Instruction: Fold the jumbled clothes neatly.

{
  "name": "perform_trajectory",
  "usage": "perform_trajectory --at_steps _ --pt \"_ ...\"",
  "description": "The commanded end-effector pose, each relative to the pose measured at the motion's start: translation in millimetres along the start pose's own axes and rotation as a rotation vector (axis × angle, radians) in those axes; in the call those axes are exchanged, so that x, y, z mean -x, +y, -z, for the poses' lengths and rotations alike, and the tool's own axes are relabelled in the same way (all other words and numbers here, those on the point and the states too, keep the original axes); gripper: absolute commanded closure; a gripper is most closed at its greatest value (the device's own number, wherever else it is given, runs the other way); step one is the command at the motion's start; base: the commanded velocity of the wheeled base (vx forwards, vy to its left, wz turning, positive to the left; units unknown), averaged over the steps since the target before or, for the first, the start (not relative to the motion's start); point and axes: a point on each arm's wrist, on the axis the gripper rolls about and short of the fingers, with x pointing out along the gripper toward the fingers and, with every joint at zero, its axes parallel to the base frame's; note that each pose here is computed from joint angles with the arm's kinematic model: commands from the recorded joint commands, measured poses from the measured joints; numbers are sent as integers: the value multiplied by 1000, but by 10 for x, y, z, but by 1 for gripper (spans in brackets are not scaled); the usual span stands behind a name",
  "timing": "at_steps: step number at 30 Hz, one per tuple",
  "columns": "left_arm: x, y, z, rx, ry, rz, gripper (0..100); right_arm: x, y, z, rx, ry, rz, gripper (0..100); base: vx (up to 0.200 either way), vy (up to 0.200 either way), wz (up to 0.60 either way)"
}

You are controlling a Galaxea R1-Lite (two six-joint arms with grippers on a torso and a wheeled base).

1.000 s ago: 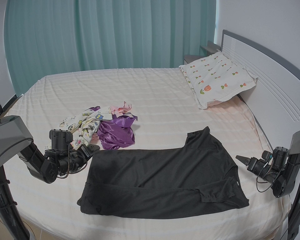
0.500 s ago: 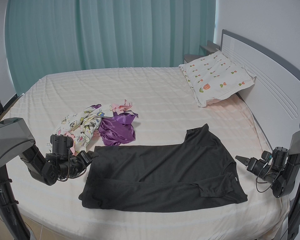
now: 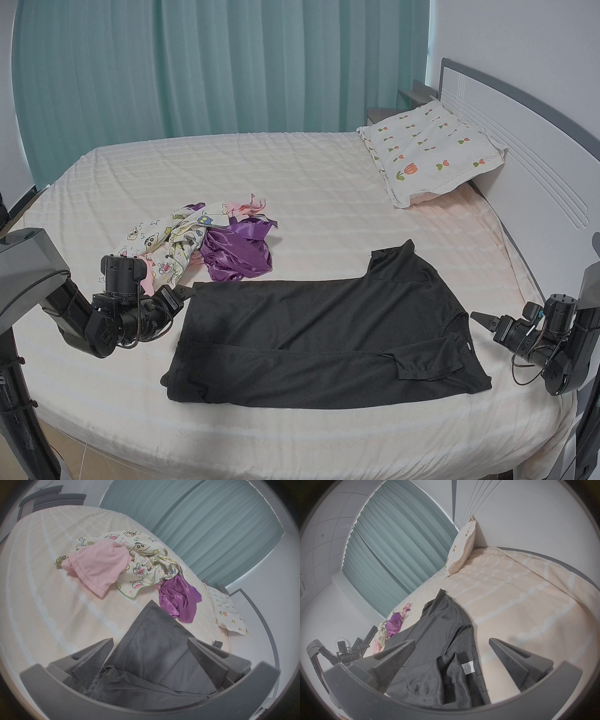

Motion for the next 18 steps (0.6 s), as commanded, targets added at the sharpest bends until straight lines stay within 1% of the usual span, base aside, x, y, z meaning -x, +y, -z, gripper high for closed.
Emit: perform_trajectory --at_steps 1,10,18 --pt "-16 -15 -32 5 -3 -3 0 -2 -3 4 -1 2 0 0 0 0 0" --pt "-20 0 -47 12 -3 -8 0 -2 -3 4 -1 2 0 0 0 200 0" --pt "-47 17 -26 10 2 -16 0 -2 -3 4 -1 2 0 0 0 0 0"
